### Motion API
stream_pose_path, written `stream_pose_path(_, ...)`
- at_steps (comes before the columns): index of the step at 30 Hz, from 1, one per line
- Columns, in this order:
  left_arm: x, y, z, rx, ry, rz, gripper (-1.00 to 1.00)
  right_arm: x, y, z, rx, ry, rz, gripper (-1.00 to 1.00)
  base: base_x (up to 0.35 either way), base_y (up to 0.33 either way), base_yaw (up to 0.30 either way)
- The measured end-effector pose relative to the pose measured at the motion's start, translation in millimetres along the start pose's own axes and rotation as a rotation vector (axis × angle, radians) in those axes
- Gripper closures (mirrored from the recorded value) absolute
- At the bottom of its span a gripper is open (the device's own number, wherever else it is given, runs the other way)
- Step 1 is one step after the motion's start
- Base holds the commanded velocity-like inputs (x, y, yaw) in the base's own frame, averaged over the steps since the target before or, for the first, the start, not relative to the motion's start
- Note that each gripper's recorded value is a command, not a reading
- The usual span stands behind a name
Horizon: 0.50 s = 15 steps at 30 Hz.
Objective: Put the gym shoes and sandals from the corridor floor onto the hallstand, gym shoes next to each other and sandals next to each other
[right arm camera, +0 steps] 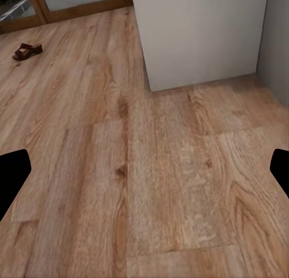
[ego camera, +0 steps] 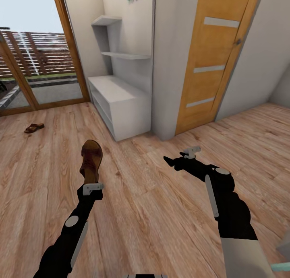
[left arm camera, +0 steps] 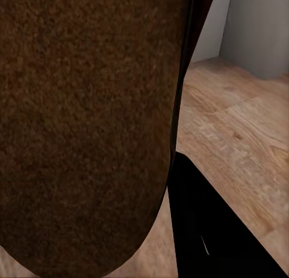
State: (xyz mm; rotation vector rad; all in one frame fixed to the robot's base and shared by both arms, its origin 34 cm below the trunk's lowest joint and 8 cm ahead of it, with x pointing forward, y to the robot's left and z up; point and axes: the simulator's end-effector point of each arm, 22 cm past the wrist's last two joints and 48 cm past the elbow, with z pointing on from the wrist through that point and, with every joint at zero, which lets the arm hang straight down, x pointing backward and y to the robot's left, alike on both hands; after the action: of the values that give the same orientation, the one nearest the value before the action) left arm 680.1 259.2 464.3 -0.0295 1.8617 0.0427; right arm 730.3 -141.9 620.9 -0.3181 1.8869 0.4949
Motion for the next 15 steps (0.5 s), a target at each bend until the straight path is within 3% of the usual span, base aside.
stream_pose_path(5,0.1,0.0,0.0,0.0,0.0,0.0,1.0,-0.1,-0.5,-0.1,0.001,0.0,0.001,-1.0,0.045,-0.008,0.0)
stream_pose_path(15,-0.3,0.0,-0.2,0.0,0.0,0.0,1.0,-0.5,-0.5,-0.4,0.001,-0.001,0.001,-1.0,0.313,0.0,0.0)
